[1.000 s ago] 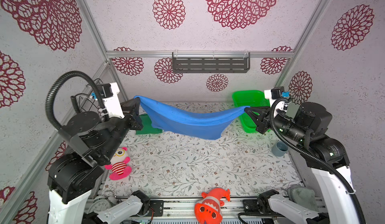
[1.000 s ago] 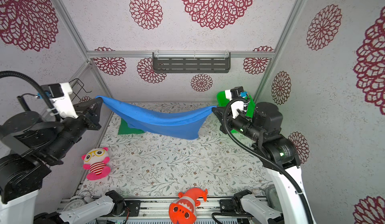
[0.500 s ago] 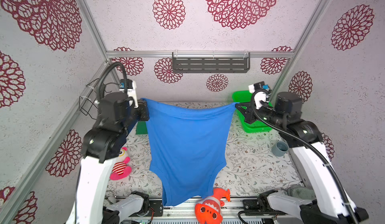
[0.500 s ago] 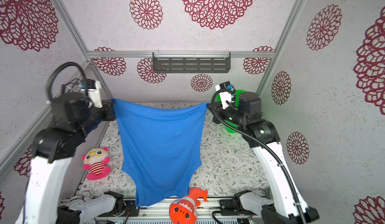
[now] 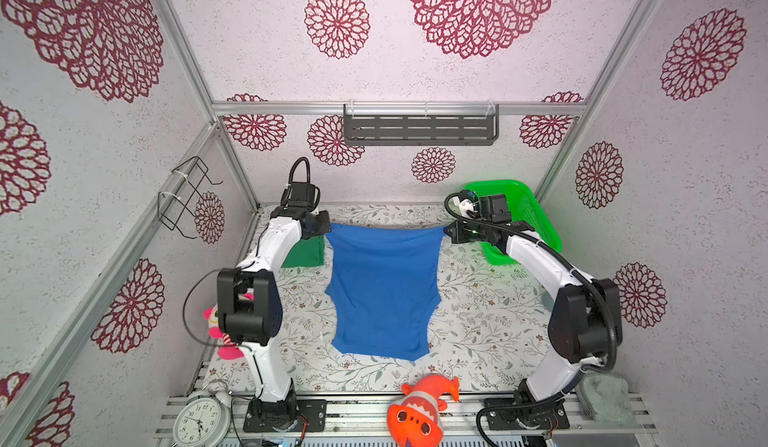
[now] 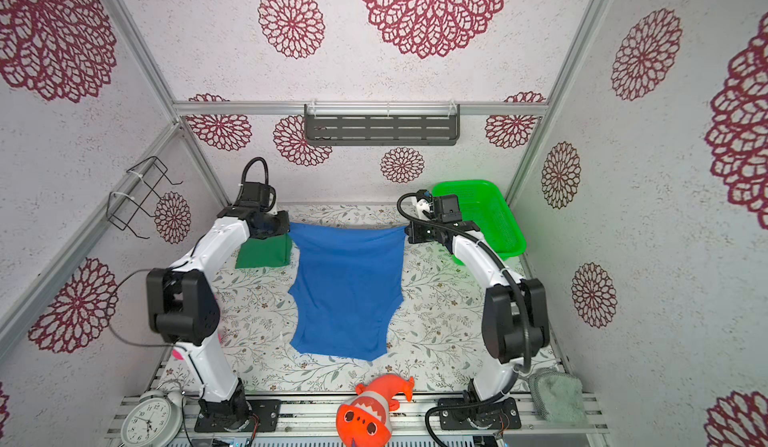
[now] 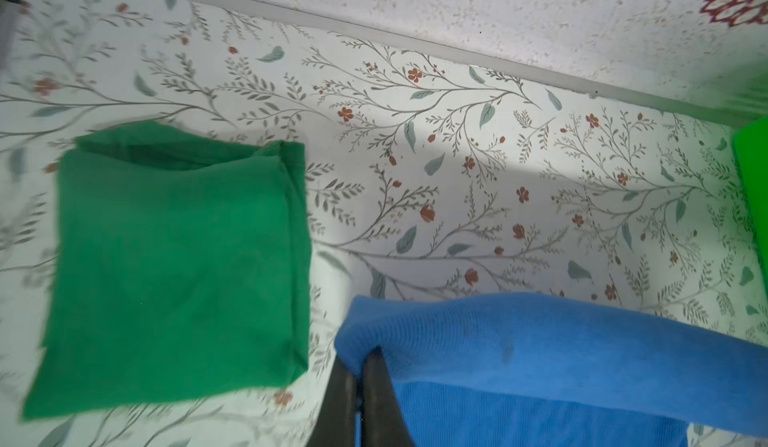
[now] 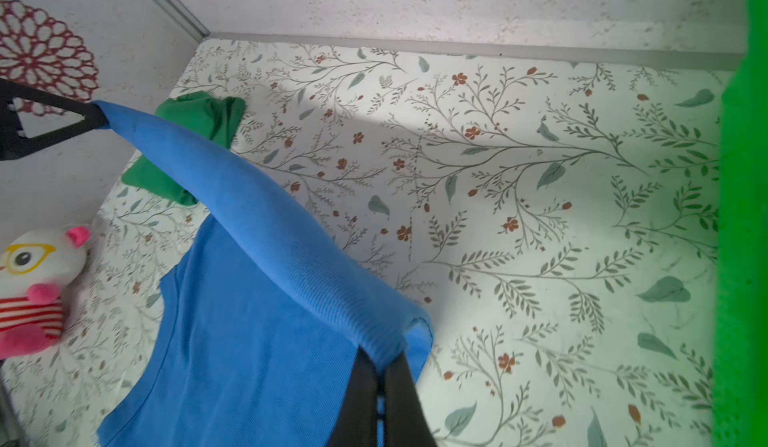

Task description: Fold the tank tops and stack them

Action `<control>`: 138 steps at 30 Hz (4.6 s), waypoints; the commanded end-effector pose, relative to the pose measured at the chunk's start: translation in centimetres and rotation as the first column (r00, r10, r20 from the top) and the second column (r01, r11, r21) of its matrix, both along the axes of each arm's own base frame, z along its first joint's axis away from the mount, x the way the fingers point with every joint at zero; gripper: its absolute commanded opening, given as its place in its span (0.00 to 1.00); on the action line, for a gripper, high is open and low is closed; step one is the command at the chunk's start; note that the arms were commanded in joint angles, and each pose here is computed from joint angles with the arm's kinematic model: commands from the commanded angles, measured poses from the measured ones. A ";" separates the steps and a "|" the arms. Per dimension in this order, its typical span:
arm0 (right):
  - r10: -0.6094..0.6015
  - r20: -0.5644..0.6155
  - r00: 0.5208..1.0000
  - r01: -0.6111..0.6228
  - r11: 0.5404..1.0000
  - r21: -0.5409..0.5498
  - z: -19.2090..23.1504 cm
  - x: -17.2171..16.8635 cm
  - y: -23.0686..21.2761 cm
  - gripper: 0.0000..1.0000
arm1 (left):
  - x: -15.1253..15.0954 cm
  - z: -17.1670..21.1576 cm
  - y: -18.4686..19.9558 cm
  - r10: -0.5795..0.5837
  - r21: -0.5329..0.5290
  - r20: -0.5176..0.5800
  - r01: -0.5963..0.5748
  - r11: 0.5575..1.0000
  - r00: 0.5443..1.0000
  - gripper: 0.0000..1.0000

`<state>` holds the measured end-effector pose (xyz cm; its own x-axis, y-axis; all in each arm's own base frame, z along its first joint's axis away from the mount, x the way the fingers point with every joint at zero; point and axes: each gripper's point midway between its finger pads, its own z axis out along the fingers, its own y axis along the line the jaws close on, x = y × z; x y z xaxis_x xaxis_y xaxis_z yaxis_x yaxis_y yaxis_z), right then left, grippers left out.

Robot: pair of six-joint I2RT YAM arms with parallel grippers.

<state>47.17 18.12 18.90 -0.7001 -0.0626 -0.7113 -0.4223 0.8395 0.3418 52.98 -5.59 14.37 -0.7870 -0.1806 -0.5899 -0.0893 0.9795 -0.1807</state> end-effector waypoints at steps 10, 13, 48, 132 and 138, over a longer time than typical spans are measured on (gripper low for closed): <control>-0.175 0.158 0.972 0.159 0.981 0.108 -2.3 15.8 -0.6 0.20 | 15.0 -2.0 -1.2 0.007 -0.002 0.229 -0.007 1.000 0.973 0.55; -0.217 0.219 0.951 0.197 0.974 0.108 -0.2 16.6 -1.2 0.57 | 15.2 1.5 -1.0 0.008 0.028 0.282 -0.016 0.999 0.959 0.71; -0.110 -0.218 0.970 0.073 0.983 -0.170 -15.7 -8.8 3.5 0.36 | 5.6 -14.6 -9.2 0.022 -0.091 -0.178 -0.038 0.995 0.984 0.50; -0.467 -0.198 0.862 0.407 0.870 -0.279 -8.4 -21.1 -7.4 0.40 | -2.8 -5.1 -15.9 -0.387 -0.036 -0.142 0.386 0.922 0.911 0.84; -0.341 -0.160 0.927 0.313 0.933 -0.177 -6.7 -16.0 -1.3 0.33 | -8.8 -0.7 -12.7 -0.219 -0.028 -0.124 0.217 0.976 0.968 0.83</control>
<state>28.94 13.98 10.50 -0.8489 0.1449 -0.5083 0.0349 0.9749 0.2197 46.38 -20.03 9.81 -0.8943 0.0818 -0.4400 0.1856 0.9625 -0.1981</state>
